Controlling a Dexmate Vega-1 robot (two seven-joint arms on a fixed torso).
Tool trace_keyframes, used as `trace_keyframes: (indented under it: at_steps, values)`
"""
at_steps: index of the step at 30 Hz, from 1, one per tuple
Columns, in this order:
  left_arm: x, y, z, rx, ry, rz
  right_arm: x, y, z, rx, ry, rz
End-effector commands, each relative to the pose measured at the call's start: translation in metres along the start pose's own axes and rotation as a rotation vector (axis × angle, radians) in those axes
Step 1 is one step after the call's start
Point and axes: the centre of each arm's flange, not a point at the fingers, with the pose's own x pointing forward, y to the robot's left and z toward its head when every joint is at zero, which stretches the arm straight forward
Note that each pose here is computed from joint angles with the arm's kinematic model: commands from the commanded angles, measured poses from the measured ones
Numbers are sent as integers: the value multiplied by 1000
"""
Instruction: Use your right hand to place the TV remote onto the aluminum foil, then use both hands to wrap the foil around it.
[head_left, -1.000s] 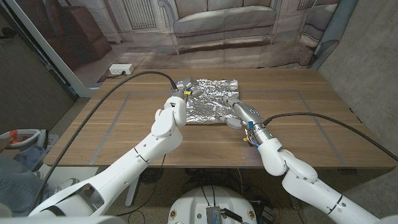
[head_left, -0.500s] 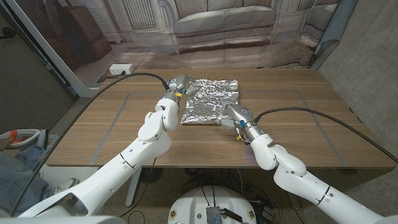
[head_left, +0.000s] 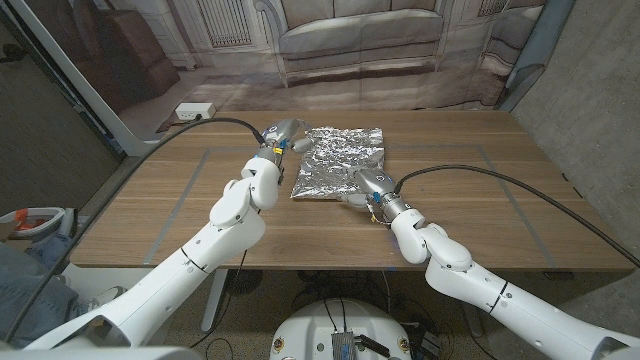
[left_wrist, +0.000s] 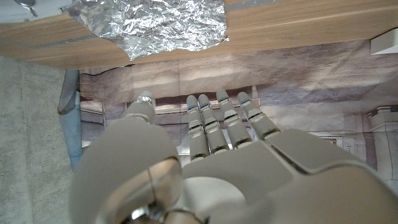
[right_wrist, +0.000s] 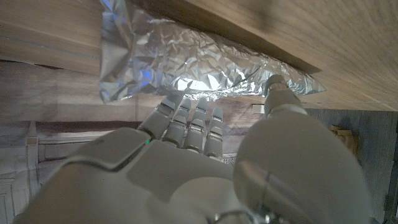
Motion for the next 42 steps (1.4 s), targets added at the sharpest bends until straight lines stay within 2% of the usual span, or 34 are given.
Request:
trace_keyframes:
  at_steps: [1, 5, 8, 11, 15, 24, 32, 36, 42]
  values:
    - [-22, -22, 14, 154, -56, -106, 9, 2, -14, -14, 38, 18]
    - [-39, -43, 9, 188, -34, -105, 8, 1, -18, -9, 47, 14]
    - [-43, -56, 5, 200, -16, -132, 7, 2, -20, -11, 46, 23]
    - [-44, -66, 1, 211, 1, -132, 6, 4, -22, -7, 46, 35]
    - [-41, -74, 1, 220, 4, -150, 5, 4, -24, 3, 53, 49]
    - [-40, -92, 5, 261, -23, -169, 5, 4, -27, 20, 69, 50]
    - [-31, -118, 10, 258, -32, -197, 4, 4, -30, 33, 71, 47]
    - [-19, -134, 13, 263, -43, -222, 5, 2, -34, 54, 60, 56]
    - [-7, -142, 18, 275, -53, -225, 6, 2, -38, 77, 64, 60]
